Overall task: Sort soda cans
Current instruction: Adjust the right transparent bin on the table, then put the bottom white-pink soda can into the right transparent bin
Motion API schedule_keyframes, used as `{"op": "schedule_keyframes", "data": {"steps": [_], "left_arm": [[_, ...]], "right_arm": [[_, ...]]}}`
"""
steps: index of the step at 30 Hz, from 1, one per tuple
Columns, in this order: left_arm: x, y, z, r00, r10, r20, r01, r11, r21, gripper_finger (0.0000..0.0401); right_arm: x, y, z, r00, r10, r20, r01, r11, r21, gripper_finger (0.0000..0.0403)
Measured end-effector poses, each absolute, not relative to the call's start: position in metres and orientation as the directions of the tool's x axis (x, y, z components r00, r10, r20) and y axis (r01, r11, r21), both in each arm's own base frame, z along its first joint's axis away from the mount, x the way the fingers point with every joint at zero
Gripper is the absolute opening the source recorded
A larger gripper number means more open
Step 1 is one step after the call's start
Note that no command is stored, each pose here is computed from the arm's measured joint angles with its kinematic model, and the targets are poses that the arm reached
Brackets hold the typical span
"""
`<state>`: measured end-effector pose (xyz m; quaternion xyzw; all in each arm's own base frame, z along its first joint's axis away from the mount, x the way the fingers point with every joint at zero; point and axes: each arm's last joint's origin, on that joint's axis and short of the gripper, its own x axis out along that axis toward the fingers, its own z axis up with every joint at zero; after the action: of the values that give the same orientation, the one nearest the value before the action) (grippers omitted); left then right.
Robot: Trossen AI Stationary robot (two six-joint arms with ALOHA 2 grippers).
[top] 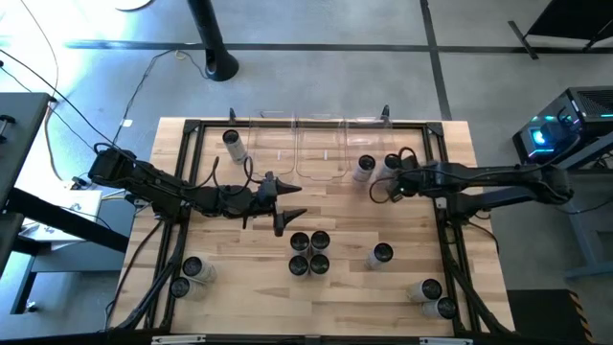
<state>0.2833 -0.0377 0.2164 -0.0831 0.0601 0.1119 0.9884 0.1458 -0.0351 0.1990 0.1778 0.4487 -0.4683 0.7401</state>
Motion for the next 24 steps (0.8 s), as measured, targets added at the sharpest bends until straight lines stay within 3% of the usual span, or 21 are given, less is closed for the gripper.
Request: {"op": "schedule_keyframes", "data": {"steps": [17, 24], "left_arm": [[0.283, -0.038, 0.217, 0.968, 0.211, -0.136, -0.231, 0.961, -0.151, 0.0328], [0.283, -0.038, 0.216, 0.968, 0.210, -0.139, -0.230, 0.961, -0.150, 0.0328]], "right_arm": [[0.155, -0.036, 0.204, 0.236, -0.552, -0.800, 0.836, 0.535, -0.122, 0.0112], [0.158, -0.030, 0.249, 0.254, -0.584, -0.771, 0.837, 0.532, -0.127, 0.0112]]}}
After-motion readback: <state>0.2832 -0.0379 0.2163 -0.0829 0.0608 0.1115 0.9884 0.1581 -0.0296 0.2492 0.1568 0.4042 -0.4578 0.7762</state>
